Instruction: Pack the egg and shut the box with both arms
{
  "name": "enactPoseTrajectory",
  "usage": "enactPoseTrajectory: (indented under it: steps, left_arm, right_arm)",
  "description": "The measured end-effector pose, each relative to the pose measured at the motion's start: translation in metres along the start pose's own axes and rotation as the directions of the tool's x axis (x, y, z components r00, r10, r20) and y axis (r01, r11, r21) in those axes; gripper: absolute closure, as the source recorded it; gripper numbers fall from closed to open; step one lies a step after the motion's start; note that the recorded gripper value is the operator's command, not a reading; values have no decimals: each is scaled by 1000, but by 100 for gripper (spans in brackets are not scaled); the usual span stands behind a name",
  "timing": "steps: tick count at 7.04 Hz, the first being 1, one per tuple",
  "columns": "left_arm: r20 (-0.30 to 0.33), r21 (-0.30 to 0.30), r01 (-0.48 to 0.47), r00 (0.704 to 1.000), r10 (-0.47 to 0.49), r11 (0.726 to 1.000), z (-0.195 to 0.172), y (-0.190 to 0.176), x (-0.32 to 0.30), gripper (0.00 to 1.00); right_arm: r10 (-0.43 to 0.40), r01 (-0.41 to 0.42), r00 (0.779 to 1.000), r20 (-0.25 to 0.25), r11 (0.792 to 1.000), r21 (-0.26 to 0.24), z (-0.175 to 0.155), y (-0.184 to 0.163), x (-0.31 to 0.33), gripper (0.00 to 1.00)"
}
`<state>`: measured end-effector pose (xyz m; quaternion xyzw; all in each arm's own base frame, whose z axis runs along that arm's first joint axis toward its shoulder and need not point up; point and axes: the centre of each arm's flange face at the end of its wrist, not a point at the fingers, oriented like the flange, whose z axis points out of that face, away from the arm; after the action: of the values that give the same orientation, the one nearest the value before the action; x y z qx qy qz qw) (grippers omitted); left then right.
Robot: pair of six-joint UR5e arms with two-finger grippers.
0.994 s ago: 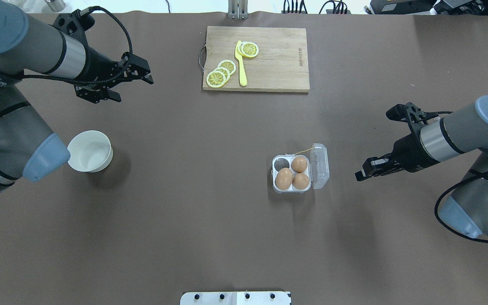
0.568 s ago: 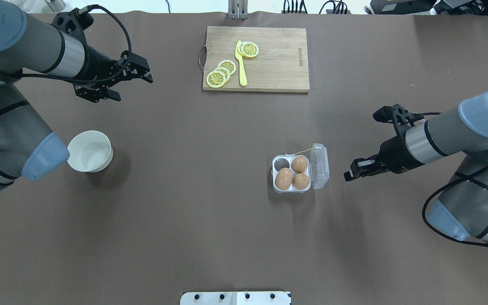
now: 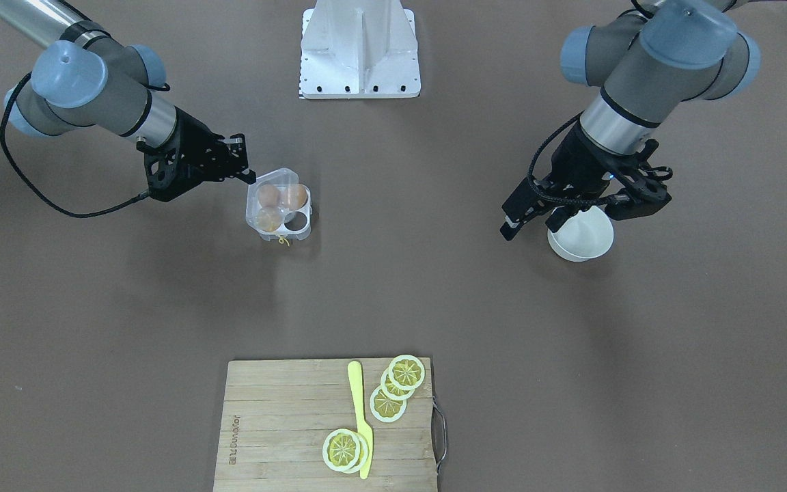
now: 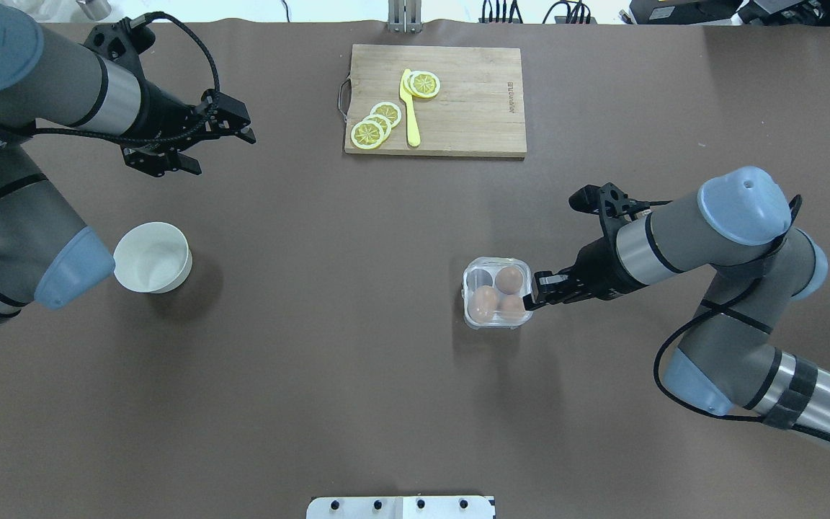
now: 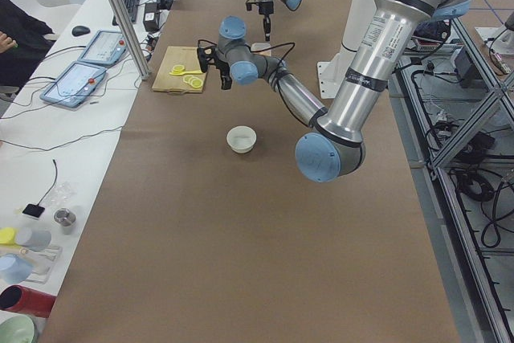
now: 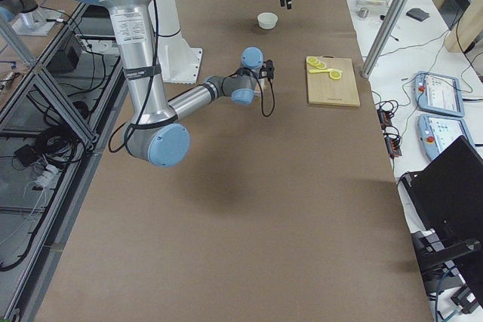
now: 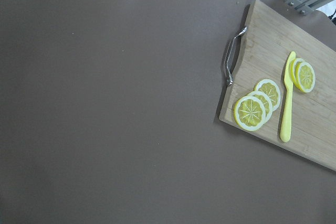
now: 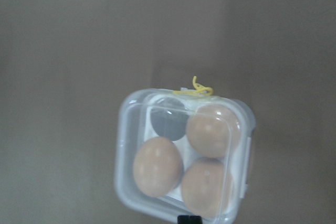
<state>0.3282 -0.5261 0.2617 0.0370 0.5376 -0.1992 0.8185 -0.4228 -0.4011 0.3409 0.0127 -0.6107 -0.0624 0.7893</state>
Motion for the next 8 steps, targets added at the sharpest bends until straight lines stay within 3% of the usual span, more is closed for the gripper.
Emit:
enactPoseTrajectory:
  steps: [1, 2, 3, 5, 8]
  left_arm:
    - [1, -1, 0, 1000, 0, 1000, 1, 0, 0, 2]
    - [2, -2, 0, 1000, 0, 1000, 2, 1, -1, 2]
    - [4, -4, -2, 1000, 2, 1000, 3, 2, -1, 2]
    - [-7, 9, -15, 1000, 15, 1000, 4, 1, -2, 2]
    - [-7, 44, -43, 999, 43, 998, -2, -4, -11, 2]
  right_arm:
    - [8, -8, 1000, 5, 1000, 1, 4, -4, -17, 100]
    - [16, -17, 1000, 7, 1000, 9, -2, -12, -25, 30]
    - [38, -38, 999, 2, 999, 17, -18, -28, -24, 0]
    - [108, -106, 994, -31, 993, 53, -61, -63, -17, 0]
    - [192, -180, 979, -70, 972, 150, -132, -104, 20, 0]
